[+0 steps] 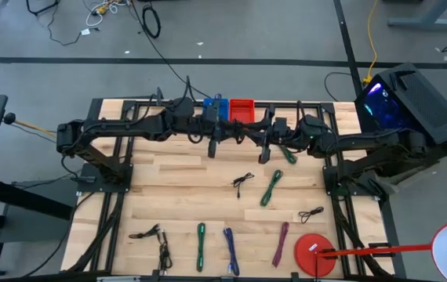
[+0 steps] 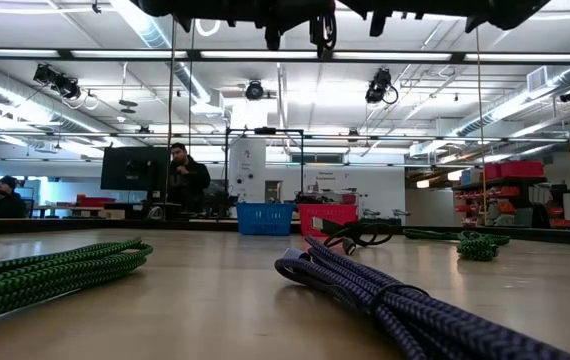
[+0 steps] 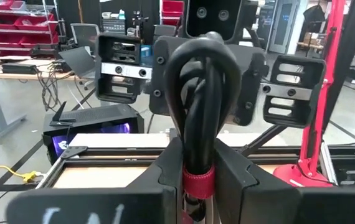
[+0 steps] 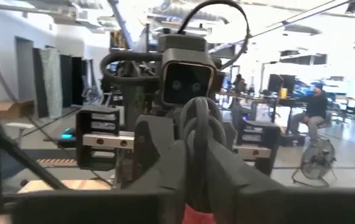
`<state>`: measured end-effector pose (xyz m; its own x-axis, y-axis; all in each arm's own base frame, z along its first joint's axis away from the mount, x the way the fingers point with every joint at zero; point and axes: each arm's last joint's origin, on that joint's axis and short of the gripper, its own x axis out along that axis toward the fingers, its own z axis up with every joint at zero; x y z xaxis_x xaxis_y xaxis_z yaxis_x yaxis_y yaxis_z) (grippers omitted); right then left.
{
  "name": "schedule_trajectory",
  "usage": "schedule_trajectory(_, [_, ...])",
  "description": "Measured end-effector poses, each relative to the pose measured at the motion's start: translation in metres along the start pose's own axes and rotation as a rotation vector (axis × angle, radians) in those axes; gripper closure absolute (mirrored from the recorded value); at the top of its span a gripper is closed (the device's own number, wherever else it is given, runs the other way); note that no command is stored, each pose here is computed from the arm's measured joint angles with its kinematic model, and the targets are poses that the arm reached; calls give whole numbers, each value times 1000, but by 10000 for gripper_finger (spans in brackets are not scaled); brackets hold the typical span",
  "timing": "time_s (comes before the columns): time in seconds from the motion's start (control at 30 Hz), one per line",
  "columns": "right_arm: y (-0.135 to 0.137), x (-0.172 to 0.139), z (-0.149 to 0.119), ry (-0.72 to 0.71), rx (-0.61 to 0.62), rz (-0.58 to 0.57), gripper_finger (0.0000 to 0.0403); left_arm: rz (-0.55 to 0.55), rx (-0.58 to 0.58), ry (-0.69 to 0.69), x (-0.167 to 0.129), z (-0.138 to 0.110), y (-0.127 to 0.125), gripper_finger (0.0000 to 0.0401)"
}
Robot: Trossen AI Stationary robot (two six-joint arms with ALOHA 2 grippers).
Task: Pick & Place USB Port
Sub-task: Put the black charger cable into the red bin
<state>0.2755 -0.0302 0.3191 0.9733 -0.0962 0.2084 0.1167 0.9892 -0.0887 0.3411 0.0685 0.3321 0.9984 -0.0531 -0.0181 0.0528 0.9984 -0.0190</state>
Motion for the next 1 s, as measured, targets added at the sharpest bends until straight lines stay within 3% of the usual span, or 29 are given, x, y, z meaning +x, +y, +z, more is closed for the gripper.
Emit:
schedule_trajectory(0.07, [0,0,0,5,-6,-1,386,0,0,2,0,0,0,345])
schedule_trajectory(0.27, [-3,-1,-3,50,-9,-81,393,15,-22,16,1,-3,1,341])
schedule_trajectory(0.47, [-10,-6,2,58,-30,-106,393,21,-31,14,1,-2,1,249])
schedule_trajectory(0.6, [-16,-12,5,92,-36,-139,393,48,-34,23,-2,-1,3,214])
schedule_trajectory(0.77, [-29,-21,7,154,-63,-251,393,53,-45,43,-7,1,5,210])
schedule_trajectory(1.0, [-71,-29,-3,218,-28,-281,393,-20,-75,101,-13,3,-6,224])
